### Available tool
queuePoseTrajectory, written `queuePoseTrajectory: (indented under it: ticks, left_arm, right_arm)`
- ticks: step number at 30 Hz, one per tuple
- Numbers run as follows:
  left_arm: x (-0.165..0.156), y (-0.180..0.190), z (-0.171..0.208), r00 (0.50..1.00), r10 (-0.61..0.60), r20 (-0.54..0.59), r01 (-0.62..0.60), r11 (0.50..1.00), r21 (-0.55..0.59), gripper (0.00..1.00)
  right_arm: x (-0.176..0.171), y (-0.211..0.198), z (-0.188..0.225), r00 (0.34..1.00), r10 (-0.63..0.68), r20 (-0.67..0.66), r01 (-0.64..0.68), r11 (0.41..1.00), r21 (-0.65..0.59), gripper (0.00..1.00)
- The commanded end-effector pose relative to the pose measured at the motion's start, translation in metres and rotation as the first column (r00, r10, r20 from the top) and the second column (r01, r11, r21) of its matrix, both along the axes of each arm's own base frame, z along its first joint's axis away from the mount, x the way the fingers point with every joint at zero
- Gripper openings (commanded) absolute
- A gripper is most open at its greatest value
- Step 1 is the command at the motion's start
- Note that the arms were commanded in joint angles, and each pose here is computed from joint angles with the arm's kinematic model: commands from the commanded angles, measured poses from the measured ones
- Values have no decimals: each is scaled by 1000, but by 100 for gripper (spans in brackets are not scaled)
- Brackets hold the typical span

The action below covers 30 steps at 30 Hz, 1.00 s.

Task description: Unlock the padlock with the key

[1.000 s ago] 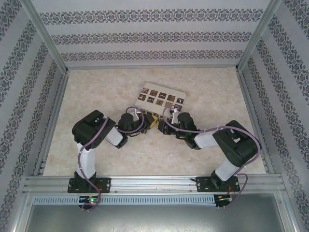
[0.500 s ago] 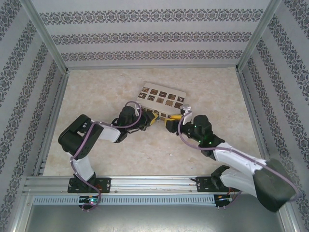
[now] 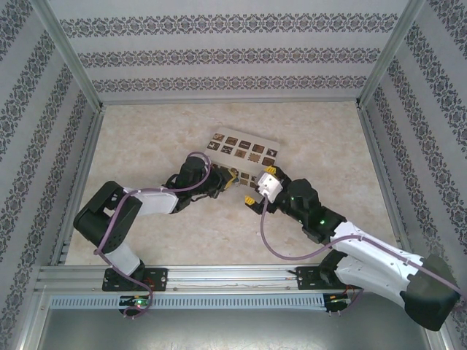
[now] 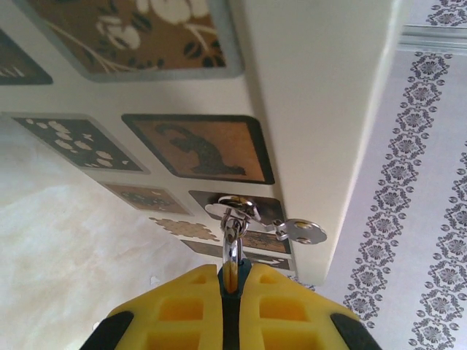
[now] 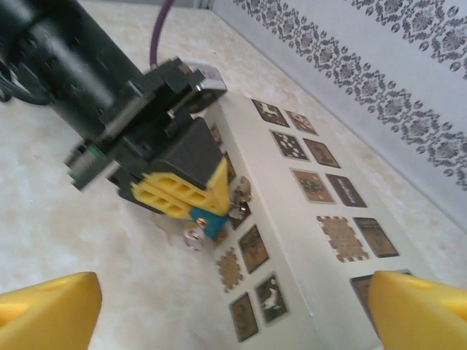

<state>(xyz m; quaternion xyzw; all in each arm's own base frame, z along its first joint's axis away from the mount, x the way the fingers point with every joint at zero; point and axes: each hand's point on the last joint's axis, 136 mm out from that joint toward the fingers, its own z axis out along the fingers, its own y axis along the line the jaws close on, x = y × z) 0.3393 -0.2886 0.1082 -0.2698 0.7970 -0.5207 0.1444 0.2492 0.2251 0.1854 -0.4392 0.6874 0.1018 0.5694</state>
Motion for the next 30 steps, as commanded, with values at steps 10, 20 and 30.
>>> queuePoseTrajectory:
  ticks: [10, 20, 30]
  left_arm:
    - [-5, -3, 37, 999, -5, 49, 4, 1000, 6, 0]
    - [-7, -4, 37, 1000, 0, 10, 0, 1000, 23, 0]
    - [-6, -6, 41, 1000, -6, 18, 6, 1000, 17, 0]
  right_arm:
    - [2, 23, -4, 979, 177, 105, -153, 967, -205, 95]
    - [10, 46, -26, 968, 236, 86, -197, 926, -322, 68]
    - [24, 57, -39, 969, 234, 81, -185, 902, -390, 45]
